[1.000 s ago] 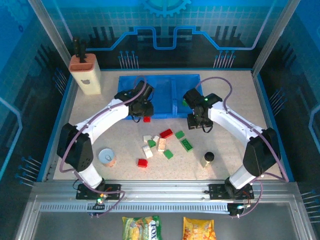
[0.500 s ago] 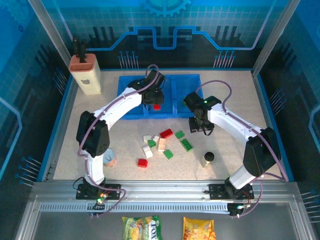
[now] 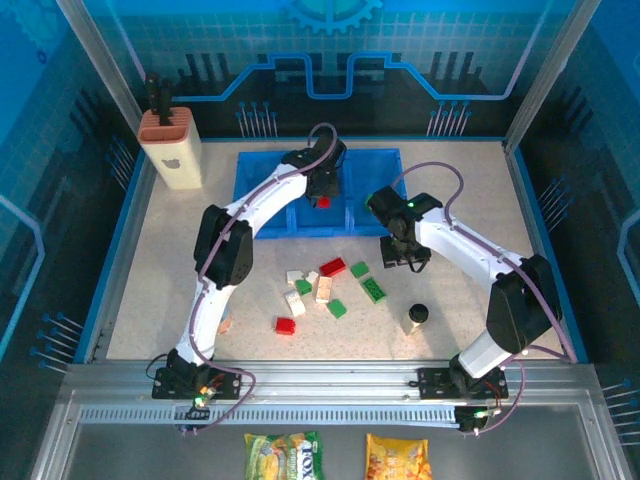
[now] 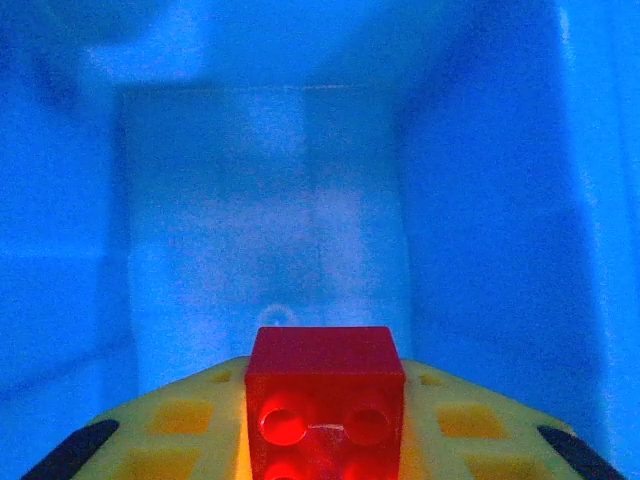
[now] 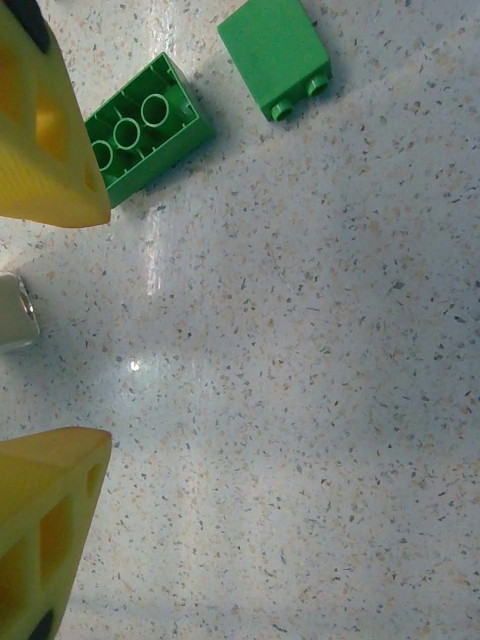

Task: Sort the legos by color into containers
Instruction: Place the lego in the container, then pick up the lego from the middle-left of the table.

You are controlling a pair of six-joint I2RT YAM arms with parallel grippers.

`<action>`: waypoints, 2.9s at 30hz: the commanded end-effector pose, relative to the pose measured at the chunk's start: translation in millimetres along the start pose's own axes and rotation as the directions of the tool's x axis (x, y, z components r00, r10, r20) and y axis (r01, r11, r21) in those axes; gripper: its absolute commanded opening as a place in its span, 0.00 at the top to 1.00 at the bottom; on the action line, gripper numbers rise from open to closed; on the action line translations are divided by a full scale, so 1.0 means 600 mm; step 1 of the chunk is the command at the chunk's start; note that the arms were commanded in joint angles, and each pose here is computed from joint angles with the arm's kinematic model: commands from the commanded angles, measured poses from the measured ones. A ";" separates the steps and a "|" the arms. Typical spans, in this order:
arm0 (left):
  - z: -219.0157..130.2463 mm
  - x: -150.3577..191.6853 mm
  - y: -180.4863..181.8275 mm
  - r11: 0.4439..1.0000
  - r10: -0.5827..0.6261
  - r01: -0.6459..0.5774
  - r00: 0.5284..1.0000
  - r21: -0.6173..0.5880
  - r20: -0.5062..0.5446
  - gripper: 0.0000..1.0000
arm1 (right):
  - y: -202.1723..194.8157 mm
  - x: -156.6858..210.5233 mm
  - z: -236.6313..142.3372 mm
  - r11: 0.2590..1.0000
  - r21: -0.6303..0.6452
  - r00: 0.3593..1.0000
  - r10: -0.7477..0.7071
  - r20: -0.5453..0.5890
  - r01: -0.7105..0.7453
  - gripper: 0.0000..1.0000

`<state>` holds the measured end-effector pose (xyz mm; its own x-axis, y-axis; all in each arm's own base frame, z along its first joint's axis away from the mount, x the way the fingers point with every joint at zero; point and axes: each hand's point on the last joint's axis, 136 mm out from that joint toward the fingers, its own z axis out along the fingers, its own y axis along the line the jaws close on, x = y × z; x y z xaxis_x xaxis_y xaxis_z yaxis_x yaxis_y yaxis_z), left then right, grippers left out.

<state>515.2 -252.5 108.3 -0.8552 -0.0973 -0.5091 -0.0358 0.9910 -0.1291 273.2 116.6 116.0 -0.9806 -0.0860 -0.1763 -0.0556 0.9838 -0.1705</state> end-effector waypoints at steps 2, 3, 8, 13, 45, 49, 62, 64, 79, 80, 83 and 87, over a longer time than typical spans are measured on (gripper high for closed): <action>0.028 -0.001 0.020 0.999 -0.006 0.005 1.000 -0.041 -0.028 0.72 | -0.008 0.015 -0.009 1.000 0.022 1.000 0.000 -0.011 0.000 0.44; 0.035 0.000 0.024 0.999 -0.013 0.012 0.999 -0.044 -0.033 0.72 | -0.009 0.016 -0.009 1.000 0.024 1.000 0.002 -0.011 -0.002 0.44; 0.066 0.004 0.036 0.998 -0.025 0.022 0.999 -0.056 -0.045 0.72 | -0.012 0.022 -0.008 1.000 0.029 1.000 0.006 -0.016 -0.005 0.43; 0.093 0.010 0.035 0.998 -0.030 0.026 0.998 -0.062 -0.063 0.72 | -0.011 0.024 -0.006 1.000 0.027 1.000 0.007 -0.023 -0.006 0.43; 0.087 0.000 0.029 0.998 -0.050 0.048 0.997 -0.033 -0.060 0.57 | 0.002 0.023 -0.034 1.000 0.018 1.000 0.001 0.004 -0.002 0.43; 0.071 -0.004 0.027 0.998 -0.051 0.050 0.997 -0.023 -0.053 0.56 | 0.008 0.024 -0.035 1.000 0.013 1.000 -0.001 0.007 0.001 0.43; -0.034 -0.017 0.019 0.999 -0.022 0.024 0.999 0.044 -0.035 0.55 | 0.066 0.032 -0.019 0.995 -0.076 0.998 -0.063 0.005 0.064 0.43; -0.055 -0.015 0.021 0.998 -0.013 0.015 0.999 0.053 -0.036 0.55 | 0.075 0.033 -0.015 0.993 -0.087 0.997 -0.079 0.003 0.079 0.43; -0.168 0.121 0.078 0.997 0.026 -0.016 0.990 0.078 -0.139 0.57 | 0.110 0.030 0.006 0.990 -0.083 0.993 -0.120 -0.016 0.118 0.44; -0.173 0.135 0.081 0.997 0.028 -0.016 0.989 0.076 -0.146 0.57 | 0.112 0.030 0.009 0.989 -0.080 0.992 -0.123 -0.019 0.121 0.44; -0.183 0.176 0.090 0.997 0.023 -0.011 0.986 0.075 -0.166 0.57 | 0.116 0.030 0.014 0.989 -0.075 0.991 -0.131 -0.027 0.129 0.44; -0.194 0.226 0.092 0.997 0.013 0.002 0.981 0.073 -0.196 0.57 | 0.119 0.030 0.017 0.988 -0.076 0.991 -0.134 -0.026 0.132 0.44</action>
<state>351.7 -193.1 125.3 -0.9416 -0.0421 -0.3342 0.0079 0.9891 -0.1467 252.6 173.3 86.0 -0.9729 -0.2010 -0.1146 -0.1849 0.9732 -0.1367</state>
